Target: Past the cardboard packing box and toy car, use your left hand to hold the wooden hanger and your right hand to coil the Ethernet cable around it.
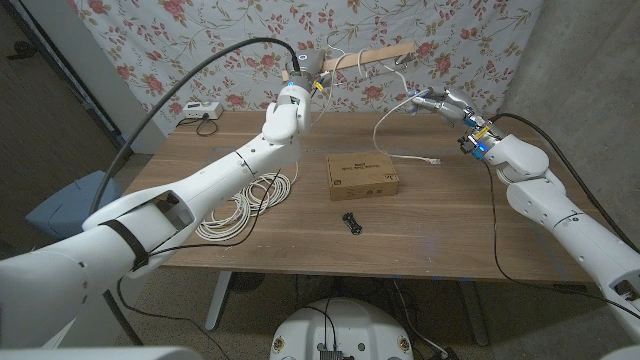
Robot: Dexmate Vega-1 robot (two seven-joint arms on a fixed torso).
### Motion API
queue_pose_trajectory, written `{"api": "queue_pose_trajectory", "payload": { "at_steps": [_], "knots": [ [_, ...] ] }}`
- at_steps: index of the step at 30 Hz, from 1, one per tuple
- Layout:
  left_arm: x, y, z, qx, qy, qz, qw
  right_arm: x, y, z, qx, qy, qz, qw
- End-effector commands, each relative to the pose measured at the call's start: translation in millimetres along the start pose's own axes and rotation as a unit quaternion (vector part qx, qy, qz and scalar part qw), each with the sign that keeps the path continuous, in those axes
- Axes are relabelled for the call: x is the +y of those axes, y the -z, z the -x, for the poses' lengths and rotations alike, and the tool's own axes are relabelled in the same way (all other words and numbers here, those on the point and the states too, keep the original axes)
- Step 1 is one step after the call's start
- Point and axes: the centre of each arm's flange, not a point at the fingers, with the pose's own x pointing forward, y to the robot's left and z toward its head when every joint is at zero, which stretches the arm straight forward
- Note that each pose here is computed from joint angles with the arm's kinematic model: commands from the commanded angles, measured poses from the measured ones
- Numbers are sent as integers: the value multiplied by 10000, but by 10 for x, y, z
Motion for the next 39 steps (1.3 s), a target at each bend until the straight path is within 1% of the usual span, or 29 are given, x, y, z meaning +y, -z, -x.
{"api": "queue_pose_trajectory", "payload": {
  "at_steps": [1, 7, 10, 14, 17, 20, 26, 30, 31, 32, 33, 34, 37, 38, 39],
  "knots": [
    [-22, -59, 9, 487, 243, -172, 9984, -21, -205, 30, -387, -234, 64, 9990],
    [-77, -99, -19, 416, 550, -285, 9972, -69, -307, 42, -745, -262, -68, 9969],
    [-101, -129, -39, 316, 748, -372, 9960, -90, -374, 27, -874, -311, -62, 9957],
    [-127, -166, -69, 90, 1021, -508, 9934, -109, -479, -22, -964, -426, 50, 9944],
    [-140, -202, -83, -10, 1163, -601, 9914, -121, -556, -81, -1008, -546, 137, 9933],
    [-145, -226, -86, -26, 1235, -679, 9900, -120, -624, -147, -1025, -685, 237, 9921],
    [-159, -250, -90, -142, 1422, -740, 9870, -116, -699, -331, -1105, -947, 290, 9889],
    [-167, -269, -92, -288, 1542, -794, 9844, -121, -747, -485, -1119, -1054, 389, 9873],
    [-173, -277, -92, -349, 1597, -830, 9830, -129, -753, -560, -1135, -1063, 382, 9871],
    [-173, -277, -92, -352, 1601, -832, 9830, -130, -753, -561, -1139, -1066, 384, 9870],
    [-178, -282, -92, -392, 1638, -838, 9821, -136, -753, -600, -1140, -1071, 372, 9870],
    [-185, -287, -92, -447, 1684, -846, 9811, -150, -743, -676, -1142, -1027, 328, 9876],
    [-195, -300, -95, -556, 1780, -886, 9785, -169, -708, -793, -1178, -976, 188, 9881],
    [-195, -300, -95, -559, 1782, -886, 9784, -169, -708, -794, -1182, -978, 188, 9880],
    [-200, -308, -100, -635, 1849, -898, 9766, -180, -678, -861, -1194, -840, 74, 9893]
  ]
}}
